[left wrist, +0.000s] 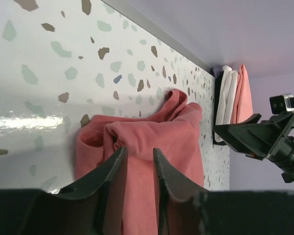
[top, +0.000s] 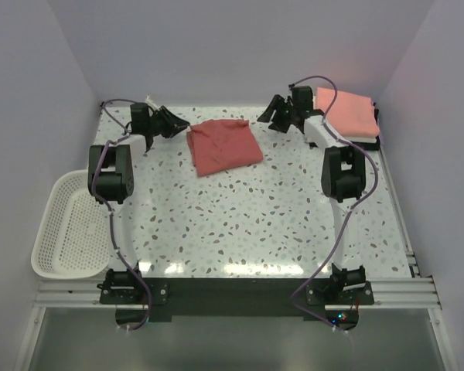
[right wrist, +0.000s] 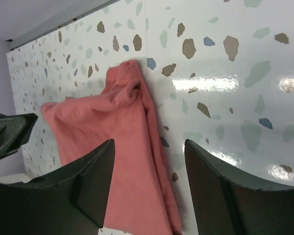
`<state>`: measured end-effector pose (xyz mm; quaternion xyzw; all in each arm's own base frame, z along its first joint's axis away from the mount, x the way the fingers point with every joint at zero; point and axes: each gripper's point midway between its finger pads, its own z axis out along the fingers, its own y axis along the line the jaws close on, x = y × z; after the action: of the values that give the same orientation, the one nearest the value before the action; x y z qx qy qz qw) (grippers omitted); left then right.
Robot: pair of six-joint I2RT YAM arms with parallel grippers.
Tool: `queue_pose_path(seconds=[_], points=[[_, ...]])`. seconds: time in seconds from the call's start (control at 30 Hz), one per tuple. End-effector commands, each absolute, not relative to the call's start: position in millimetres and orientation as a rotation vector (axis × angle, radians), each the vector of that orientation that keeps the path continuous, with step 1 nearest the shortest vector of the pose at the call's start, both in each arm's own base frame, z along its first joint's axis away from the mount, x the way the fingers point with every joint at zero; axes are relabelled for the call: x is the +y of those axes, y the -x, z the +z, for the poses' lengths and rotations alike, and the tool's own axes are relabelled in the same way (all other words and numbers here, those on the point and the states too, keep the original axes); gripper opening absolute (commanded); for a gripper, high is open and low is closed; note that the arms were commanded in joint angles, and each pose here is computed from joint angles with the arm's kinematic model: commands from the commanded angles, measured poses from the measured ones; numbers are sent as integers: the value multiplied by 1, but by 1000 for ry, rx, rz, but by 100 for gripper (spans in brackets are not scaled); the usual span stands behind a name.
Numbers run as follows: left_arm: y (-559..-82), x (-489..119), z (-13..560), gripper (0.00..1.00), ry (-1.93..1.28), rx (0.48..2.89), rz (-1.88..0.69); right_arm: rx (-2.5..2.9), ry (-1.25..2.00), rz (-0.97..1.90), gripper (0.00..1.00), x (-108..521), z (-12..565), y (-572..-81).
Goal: Fold and stack the t-shirts
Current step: Fold the tshirt
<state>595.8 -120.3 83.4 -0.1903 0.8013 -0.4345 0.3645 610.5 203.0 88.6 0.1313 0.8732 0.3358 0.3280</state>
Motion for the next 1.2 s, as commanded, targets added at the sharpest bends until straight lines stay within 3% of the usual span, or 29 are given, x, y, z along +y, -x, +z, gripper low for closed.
queue_pose_path(seconds=[0.0,0.53,0.73,0.9,1.17], points=[[-598,-104,122,33,437,1946,-1117,2145,-206,768,63,199,163,-606],[-555,-88,121,34,621,1929,-1036,2285,235,271,64,310,96,-552],[-527,-98,131,33,664,1948,-1006,2434,227,205,65,306,45,-525],[-493,-126,158,33,629,1945,-997,2505,300,151,72,303,26,-493],[-414,-155,139,33,613,2068,-870,2615,304,141,77,270,8,-399]])
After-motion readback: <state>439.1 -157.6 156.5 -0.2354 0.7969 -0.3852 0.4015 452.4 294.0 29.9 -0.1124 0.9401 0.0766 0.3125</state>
